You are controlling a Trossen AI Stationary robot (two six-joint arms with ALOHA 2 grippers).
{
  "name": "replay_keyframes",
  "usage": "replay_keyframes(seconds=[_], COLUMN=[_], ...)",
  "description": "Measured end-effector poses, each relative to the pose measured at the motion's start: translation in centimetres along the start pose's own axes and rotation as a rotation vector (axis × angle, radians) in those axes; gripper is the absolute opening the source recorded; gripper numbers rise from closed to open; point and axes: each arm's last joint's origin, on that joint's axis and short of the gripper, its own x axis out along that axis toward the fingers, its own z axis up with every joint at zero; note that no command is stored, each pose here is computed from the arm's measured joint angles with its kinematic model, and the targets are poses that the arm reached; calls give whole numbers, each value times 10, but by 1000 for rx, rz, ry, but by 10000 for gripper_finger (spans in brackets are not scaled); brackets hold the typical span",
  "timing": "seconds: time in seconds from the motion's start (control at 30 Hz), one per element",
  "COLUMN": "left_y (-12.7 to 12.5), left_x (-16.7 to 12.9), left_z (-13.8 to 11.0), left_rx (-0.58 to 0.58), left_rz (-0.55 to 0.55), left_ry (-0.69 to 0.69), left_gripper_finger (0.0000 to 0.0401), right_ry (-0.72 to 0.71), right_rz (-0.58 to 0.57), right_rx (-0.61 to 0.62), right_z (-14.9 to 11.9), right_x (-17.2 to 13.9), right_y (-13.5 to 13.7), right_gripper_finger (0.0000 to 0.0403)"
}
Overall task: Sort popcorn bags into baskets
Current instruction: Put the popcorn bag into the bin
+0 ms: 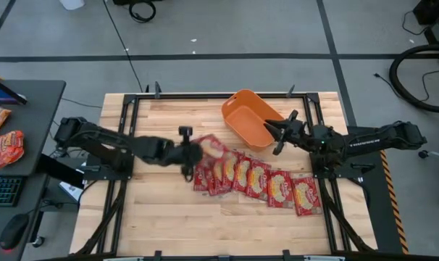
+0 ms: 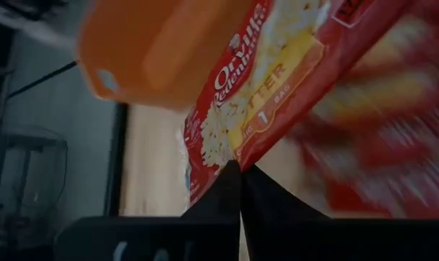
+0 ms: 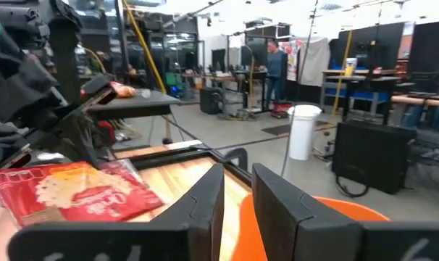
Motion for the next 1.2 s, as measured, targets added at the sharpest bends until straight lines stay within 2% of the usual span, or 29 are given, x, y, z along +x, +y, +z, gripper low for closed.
replay_keyframes(seconds=[0.27, 0.43, 0.63, 0.8, 0.9, 1.03, 1.2], left_y=[15, 22, 23, 29, 30, 26, 8], left_x=[56, 88, 124, 154, 167, 163, 138], left_z=[17, 33, 59, 68, 66, 66, 67], left_rx=[18, 34, 114, 112, 118, 154, 227], left_rz=[133, 181, 239, 270, 267, 222, -42], left_ry=[-91, -43, -2, 25, 57, 71, 39], left_gripper_finger=[1, 1, 1, 4, 26, 85, 138], right_ry=[33, 29, 6, 12, 15, 23, 37], right_rz=[-49, -57, -70, -96, -97, -108, -153], right_rx=[-15, -47, -77, -107, -126, -150, -157], right_z=[-5, -3, 3, 5, 6, 5, 5], right_x=[4, -1, -10, -17, -19, -21, -21], right_y=[-2, 3, 10, 15, 18, 20, 19], right_gripper_finger=[77, 77, 77, 77, 77, 77, 77])
